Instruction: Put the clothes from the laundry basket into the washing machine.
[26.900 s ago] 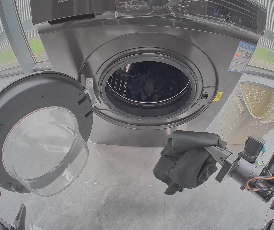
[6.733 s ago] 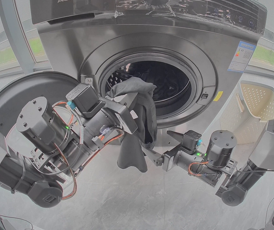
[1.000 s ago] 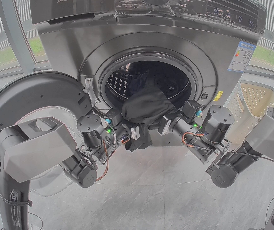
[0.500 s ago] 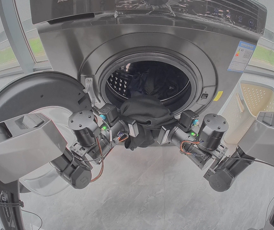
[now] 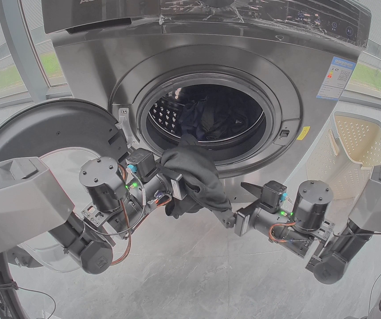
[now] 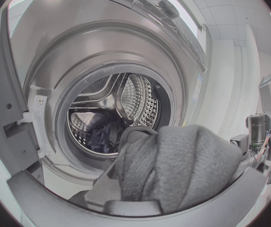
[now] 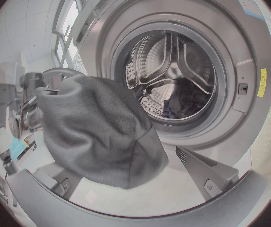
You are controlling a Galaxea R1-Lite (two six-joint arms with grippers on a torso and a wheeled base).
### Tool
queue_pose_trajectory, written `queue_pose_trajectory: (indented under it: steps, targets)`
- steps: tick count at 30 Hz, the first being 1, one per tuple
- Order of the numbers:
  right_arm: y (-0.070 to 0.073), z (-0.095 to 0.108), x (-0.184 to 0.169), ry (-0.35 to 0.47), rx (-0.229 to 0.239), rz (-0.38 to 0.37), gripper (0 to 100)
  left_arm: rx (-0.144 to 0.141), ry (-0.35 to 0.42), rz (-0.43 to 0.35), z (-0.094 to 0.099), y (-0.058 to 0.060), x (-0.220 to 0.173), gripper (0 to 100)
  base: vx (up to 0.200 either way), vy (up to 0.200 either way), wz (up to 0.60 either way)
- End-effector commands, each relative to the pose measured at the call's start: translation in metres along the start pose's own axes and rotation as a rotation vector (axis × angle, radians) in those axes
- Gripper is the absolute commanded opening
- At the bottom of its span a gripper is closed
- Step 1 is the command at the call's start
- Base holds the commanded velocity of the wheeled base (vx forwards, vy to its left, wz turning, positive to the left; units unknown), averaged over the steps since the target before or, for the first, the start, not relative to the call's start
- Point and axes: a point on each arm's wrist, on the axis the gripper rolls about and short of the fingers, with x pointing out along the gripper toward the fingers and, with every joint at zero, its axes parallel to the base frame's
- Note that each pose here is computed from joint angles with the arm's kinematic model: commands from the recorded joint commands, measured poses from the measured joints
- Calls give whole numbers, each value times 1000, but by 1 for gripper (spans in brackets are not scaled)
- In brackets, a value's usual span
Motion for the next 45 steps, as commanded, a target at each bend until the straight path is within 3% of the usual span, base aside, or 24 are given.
queue_pose_trajectory:
  steps: [1, 3, 6, 13, 16, 21, 27, 32, 45]
  targets:
    - [4, 2, -46, 62, -45, 92, 100, -85, 3, -17, 26, -8, -36, 0, 0, 0, 0]
    - [5, -2, -59, 73, -44, 130, 100, -137, -2, -21, 35, -8, -48, 0, 0, 0, 0]
    - [5, -3, -74, 87, -41, 186, 100, -179, 6, -28, 45, -8, -70, 0, 0, 0, 0]
    - [-6, 22, -70, -27, -44, 150, 100, -172, 0, -39, 52, -9, -82, 0, 0, 0, 0]
    - [-38, 24, -69, -37, -38, -34, 100, -167, 25, -27, 45, -8, -81, 0, 0, 0, 0]
    - [-54, 27, -70, -53, -39, -99, 100, -165, 41, -16, 42, -5, -86, 0, 0, 0, 0]
    - [-51, 26, -68, -51, -38, -98, 100, -158, 53, -14, 40, -5, -86, 0, 0, 0, 0]
    - [-48, 25, -67, -46, -38, -87, 100, -158, 120, -2, 23, -4, -88, 0, 0, 0, 0]
    - [-39, 22, -65, -33, -37, -63, 100, -160, 120, 7, 23, 0, -88, 0, 0, 0, 0]
